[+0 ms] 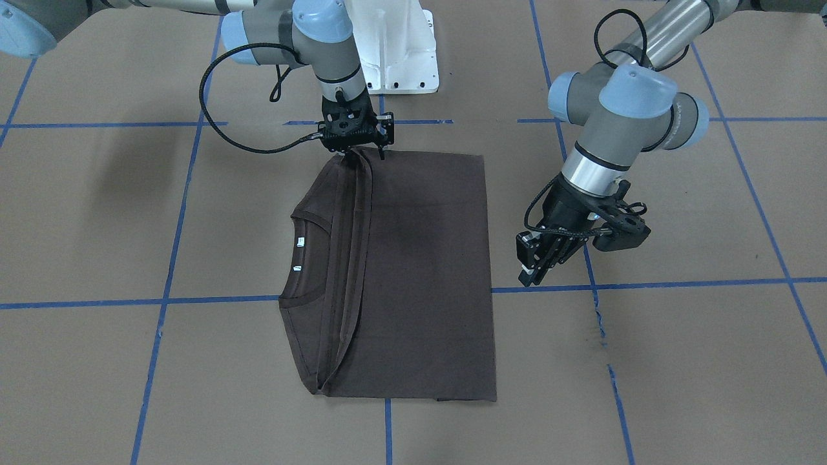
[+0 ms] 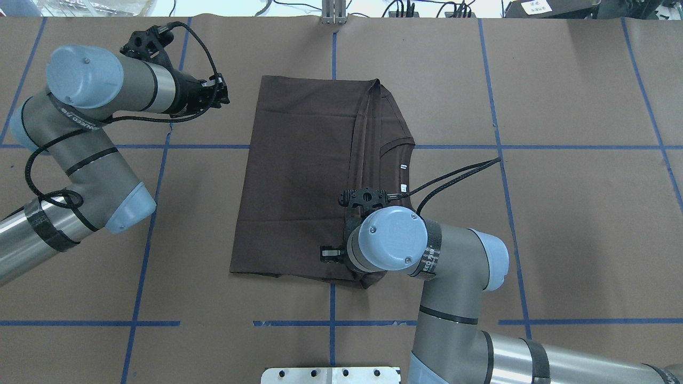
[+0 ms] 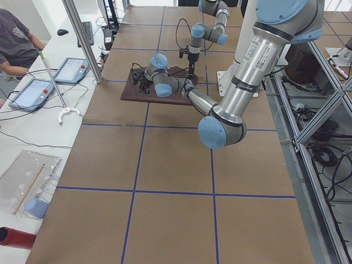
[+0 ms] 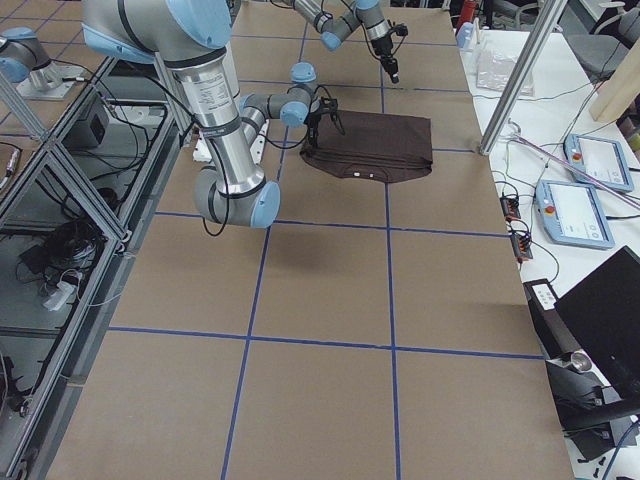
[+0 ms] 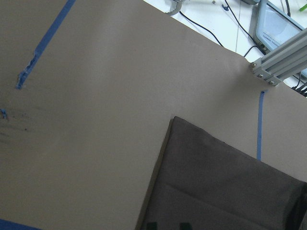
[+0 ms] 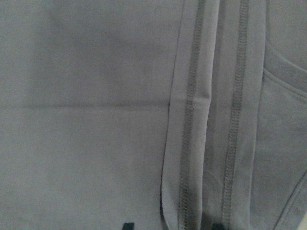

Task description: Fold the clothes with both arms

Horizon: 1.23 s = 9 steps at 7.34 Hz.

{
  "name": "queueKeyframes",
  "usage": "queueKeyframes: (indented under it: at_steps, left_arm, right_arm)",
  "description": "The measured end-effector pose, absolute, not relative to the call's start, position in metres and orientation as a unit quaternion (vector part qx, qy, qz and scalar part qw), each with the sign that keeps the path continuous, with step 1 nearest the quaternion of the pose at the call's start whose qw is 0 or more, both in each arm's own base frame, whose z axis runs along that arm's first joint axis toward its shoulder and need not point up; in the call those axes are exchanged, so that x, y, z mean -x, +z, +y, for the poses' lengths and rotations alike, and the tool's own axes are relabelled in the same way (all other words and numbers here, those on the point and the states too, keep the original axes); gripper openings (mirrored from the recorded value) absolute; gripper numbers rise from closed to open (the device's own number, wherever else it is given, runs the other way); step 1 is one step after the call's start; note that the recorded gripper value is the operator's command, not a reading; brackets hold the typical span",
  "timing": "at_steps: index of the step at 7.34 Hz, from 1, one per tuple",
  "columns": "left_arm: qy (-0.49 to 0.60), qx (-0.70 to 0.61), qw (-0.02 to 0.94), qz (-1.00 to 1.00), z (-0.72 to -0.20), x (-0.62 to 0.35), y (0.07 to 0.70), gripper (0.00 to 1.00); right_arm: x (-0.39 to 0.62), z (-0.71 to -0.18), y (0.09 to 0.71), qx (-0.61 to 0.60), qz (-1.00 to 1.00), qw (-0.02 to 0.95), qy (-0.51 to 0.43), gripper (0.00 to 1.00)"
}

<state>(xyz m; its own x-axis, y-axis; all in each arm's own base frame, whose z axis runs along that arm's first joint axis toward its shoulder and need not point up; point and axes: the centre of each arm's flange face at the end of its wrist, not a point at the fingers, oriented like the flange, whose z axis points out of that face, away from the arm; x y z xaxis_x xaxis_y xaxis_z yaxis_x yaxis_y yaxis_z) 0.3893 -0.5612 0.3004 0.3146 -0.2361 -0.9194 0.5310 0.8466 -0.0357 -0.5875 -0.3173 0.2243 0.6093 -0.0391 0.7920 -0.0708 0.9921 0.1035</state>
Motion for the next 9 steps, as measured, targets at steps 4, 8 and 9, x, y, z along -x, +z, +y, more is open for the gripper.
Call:
queueKeyframes:
  at_steps: [4, 8, 9]
  left_arm:
    - [-0.240, -0.138, 0.798, 0.535, -0.561, -0.388, 0.299, 0.28]
    - [-0.241, -0.138, 0.798, 0.534, -0.558, -0.385, 0.291, 0.28]
    - [-0.241, -0.137, 0.799, 0.533, -0.556, -0.383, 0.286, 0.28]
  right_arm:
    - [0.584, -0.312, 0.236, -0.059, -0.438, 0.897, 0.005, 0.00]
    - [0.551, -0.300, 0.260, -0.058, -0.436, 0.898, 0.005, 0.83]
    - [0.541, -0.290, 0.266, -0.056, -0.437, 0.898, 0.003, 1.00]
